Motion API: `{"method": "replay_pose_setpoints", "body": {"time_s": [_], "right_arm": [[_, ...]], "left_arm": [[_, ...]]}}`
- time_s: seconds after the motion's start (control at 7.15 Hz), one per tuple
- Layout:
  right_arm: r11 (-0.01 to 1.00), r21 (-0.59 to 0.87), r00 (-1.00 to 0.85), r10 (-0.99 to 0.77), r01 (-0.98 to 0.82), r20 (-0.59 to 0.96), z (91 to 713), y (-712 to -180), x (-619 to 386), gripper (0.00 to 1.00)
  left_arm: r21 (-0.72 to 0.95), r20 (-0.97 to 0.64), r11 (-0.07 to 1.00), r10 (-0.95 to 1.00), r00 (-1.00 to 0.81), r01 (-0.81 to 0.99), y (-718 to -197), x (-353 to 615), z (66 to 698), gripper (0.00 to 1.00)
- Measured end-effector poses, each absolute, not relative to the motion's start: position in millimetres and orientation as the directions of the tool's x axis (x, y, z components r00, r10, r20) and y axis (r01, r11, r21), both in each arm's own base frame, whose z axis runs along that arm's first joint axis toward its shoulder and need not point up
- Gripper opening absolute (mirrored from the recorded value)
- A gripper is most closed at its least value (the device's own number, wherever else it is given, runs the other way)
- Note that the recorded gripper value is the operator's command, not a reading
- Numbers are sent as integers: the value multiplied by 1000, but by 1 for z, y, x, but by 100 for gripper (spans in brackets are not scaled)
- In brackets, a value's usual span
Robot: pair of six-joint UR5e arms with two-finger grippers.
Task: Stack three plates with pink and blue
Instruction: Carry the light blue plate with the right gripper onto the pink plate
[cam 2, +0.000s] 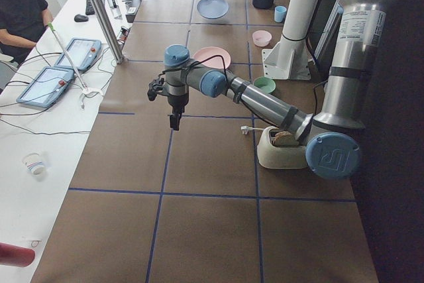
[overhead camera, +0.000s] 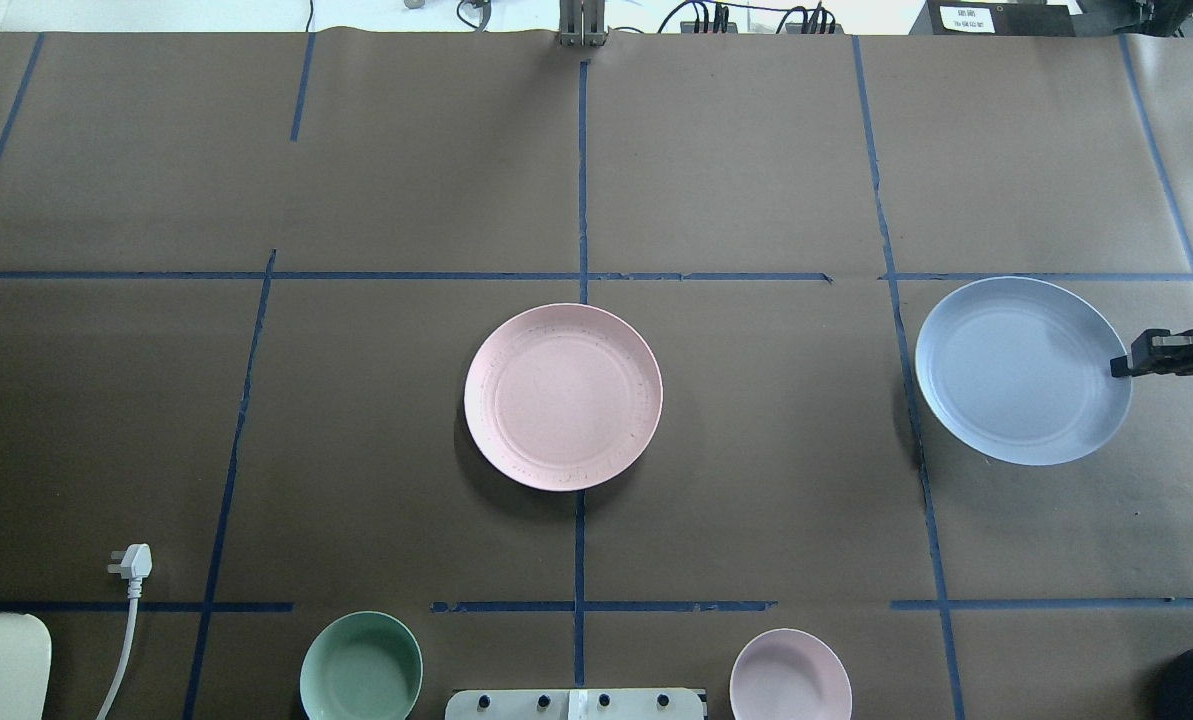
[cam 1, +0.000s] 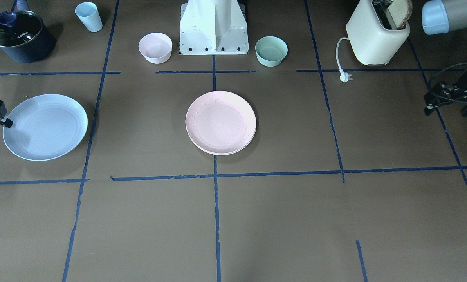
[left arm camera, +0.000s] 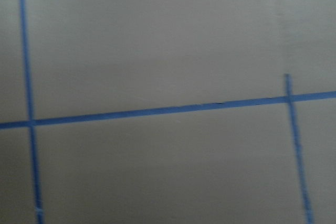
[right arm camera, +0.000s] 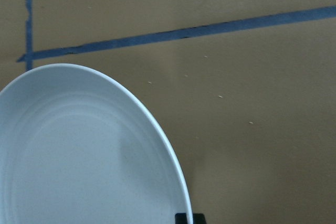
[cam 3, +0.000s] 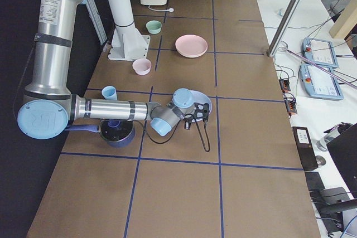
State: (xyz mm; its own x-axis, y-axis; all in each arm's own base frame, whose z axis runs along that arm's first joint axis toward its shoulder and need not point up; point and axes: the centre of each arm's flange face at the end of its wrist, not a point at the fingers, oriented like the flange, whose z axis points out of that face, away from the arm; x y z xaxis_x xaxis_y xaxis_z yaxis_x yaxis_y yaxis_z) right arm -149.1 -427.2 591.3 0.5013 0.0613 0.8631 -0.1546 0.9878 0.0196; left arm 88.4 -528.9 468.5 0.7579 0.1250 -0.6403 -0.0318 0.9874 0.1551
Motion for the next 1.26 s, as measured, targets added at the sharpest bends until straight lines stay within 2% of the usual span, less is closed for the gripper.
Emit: {"method": "replay_pose_setpoints", "body": {"time_s": [0.7, 1.26], "right_arm": [[978, -80, 266, 131, -195, 955, 407, -488, -241, 0], [983, -58, 290, 108, -176, 951, 315, -480, -362, 0]], "left_arm": [[152, -621, 981, 189, 760, -120, -548, 19, 557, 100], [135, -694, 981, 194, 693, -140, -541, -11, 600, 100]]}}
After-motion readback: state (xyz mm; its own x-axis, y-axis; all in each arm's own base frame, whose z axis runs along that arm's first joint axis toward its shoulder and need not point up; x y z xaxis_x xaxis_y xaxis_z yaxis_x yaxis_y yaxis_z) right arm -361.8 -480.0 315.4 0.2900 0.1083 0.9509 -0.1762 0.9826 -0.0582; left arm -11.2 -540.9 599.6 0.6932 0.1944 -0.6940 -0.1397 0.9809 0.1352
